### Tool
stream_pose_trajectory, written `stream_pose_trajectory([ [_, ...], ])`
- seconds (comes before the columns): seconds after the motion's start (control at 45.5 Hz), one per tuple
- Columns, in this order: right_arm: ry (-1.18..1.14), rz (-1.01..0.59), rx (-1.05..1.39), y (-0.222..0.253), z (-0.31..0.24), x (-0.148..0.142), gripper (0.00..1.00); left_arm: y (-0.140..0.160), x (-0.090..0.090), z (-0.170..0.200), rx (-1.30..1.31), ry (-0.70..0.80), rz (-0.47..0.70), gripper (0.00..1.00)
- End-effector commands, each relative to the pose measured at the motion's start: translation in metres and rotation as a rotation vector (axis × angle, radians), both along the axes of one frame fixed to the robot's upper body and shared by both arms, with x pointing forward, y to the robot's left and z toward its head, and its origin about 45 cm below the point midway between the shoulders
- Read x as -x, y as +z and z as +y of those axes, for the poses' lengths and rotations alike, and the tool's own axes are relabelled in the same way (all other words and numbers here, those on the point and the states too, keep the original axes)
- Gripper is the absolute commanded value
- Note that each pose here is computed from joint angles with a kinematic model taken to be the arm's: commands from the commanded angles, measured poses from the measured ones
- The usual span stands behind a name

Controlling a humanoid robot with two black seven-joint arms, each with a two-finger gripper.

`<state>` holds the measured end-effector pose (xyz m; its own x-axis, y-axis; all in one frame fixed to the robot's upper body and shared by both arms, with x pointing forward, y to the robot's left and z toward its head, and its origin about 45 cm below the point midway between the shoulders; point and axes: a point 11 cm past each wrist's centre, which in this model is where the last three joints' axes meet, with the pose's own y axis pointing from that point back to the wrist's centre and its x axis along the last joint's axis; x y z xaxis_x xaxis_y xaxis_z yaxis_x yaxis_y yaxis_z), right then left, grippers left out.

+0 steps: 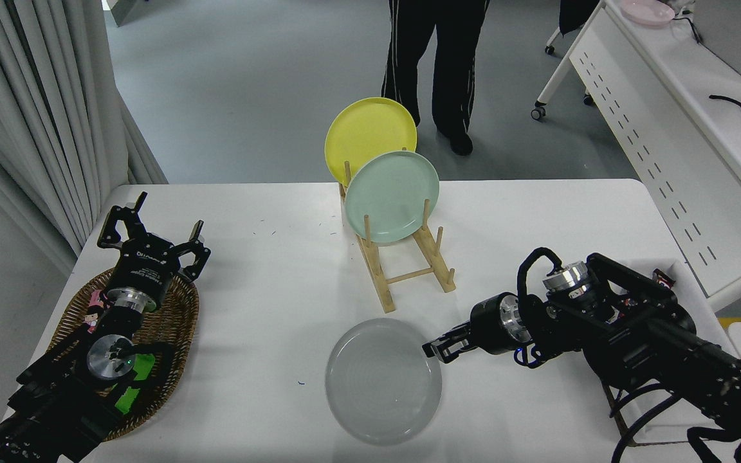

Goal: Place the plate on the table

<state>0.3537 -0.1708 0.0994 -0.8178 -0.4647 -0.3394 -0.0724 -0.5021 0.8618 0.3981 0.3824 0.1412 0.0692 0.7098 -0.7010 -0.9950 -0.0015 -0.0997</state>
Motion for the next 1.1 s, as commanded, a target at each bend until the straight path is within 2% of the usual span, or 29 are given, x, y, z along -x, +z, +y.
stream_pose_trajectory([
  [0.0,-0.016,0.017,-0.002,-0.0057,0.0,0.0019,0.0,0.0,0.0,0.0001,0.0,0.0,0.0,1.0],
  [1.077,-0.01,0.0,0.003,-0.0007,0.0017,-0.0033,0.0,0.0,0.0,0.0001,0.0,0.0,0.0,1.0],
])
